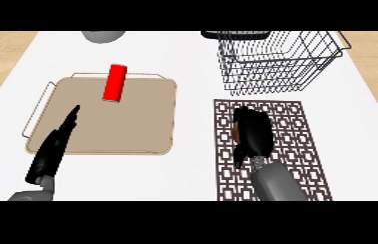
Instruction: Pick the pear from the placemat and place it in the basket
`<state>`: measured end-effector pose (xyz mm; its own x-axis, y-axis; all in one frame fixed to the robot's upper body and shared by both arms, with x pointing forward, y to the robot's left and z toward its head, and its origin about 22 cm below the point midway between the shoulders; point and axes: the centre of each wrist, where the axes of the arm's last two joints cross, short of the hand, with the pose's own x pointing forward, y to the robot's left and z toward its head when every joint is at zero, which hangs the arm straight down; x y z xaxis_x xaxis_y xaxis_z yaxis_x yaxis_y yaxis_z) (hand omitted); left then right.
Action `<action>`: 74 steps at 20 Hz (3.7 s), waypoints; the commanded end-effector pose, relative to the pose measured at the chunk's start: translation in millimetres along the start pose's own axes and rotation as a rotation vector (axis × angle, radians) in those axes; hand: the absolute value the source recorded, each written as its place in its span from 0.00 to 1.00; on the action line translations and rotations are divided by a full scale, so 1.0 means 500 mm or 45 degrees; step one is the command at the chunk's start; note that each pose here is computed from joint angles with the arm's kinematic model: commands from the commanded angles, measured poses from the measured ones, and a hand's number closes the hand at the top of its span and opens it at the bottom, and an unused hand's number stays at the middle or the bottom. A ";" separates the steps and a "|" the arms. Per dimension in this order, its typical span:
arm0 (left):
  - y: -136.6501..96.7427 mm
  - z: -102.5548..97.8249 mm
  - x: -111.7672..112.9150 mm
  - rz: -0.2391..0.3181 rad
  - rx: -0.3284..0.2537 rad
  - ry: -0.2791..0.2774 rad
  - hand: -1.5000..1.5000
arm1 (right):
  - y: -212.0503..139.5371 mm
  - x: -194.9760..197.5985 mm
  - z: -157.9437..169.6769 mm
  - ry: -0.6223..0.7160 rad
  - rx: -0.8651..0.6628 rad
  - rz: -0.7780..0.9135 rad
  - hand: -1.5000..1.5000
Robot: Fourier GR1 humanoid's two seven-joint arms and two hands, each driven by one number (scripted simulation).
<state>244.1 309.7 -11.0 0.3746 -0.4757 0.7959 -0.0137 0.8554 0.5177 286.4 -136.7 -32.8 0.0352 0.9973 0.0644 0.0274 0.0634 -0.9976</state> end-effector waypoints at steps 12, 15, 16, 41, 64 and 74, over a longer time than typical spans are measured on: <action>-0.019 0.014 -0.012 0.004 -0.011 0.026 0.50 | 0.001 -0.237 -0.006 0.121 0.034 0.049 1.00; 0.023 0.004 -0.021 0.002 0.045 0.026 0.50 | -0.090 -0.387 -0.035 0.203 0.071 -0.051 1.00; -0.005 0.004 -0.032 0.022 0.023 0.041 0.50 | -0.115 -0.428 -0.045 0.207 0.050 -0.050 1.00; -0.030 -0.017 0.018 0.023 0.008 0.029 0.50 | -0.659 -0.486 0.021 -0.077 -0.434 -0.495 1.00; -0.001 0.001 0.009 -0.003 -0.003 -0.014 0.50 | -0.645 -0.258 -0.190 -0.080 -0.172 -0.542 1.00; -0.033 0.001 -0.003 0.004 -0.003 0.001 0.50 | -0.519 -0.194 -0.245 0.019 -0.134 -0.491 0.00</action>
<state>248.3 304.6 -12.3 0.3640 -0.4754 0.8009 -0.0091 0.8580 0.5135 389.1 -260.5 252.0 -0.0059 0.9041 0.4272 0.1581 0.4227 -0.8924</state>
